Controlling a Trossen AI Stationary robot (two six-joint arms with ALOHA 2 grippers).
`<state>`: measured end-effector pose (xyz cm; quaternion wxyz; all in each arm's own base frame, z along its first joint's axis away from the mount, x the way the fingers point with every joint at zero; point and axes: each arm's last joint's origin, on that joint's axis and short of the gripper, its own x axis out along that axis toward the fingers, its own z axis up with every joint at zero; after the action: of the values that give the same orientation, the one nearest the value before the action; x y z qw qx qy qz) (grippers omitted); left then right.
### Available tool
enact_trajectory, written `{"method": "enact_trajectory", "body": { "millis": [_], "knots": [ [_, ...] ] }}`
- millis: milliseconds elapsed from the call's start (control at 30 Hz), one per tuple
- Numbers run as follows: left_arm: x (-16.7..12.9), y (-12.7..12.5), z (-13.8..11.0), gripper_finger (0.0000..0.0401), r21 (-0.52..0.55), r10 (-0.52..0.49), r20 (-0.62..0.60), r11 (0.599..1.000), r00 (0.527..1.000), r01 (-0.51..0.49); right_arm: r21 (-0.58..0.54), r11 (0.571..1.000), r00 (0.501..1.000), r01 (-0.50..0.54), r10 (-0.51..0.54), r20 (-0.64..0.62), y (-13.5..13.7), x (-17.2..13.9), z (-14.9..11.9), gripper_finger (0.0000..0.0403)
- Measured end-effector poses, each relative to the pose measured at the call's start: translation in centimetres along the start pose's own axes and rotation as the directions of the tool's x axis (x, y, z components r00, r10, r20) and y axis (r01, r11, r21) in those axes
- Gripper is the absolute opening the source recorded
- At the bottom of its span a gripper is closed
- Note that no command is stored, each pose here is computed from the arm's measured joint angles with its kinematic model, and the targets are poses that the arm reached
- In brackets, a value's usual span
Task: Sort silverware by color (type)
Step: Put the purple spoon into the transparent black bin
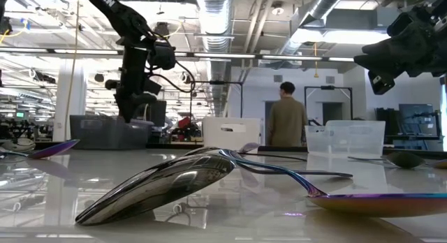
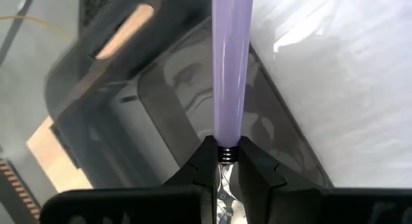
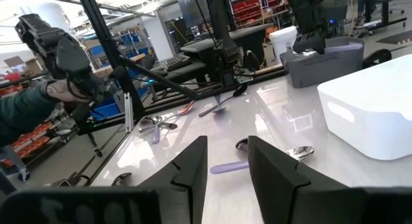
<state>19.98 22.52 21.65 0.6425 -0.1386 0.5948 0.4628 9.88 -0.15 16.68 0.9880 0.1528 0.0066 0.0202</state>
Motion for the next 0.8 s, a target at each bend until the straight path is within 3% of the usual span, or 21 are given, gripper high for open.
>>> {"method": "enact_trajectory", "body": {
  "millis": [267, 567, 800],
  "knots": [
    [-1.3, -1.0, -0.3, 0.0019, 0.025, -0.061, 0.022, 0.998, 0.998, 0.060, 0.000, 1.000, 1.000, 0.000, 0.000, -0.001, 0.0, 0.0, 0.0, 0.0134],
    [-3.1, 0.6, -2.0, 0.0019, -0.084, -0.039, 0.108, 0.995, 0.993, 0.048, 0.000, 1.000, 1.000, 0.000, 0.000, -0.001, 0.0, 0.0, 0.0, 0.0134],
    [-0.7, 1.7, -3.5, 0.0019, -0.113, -0.035, 0.093, 0.993, 0.995, 0.046, 0.000, 1.000, 1.000, 0.000, 0.000, -0.001, 0.0, 0.0, 0.0, 0.0134]
  ]
}}
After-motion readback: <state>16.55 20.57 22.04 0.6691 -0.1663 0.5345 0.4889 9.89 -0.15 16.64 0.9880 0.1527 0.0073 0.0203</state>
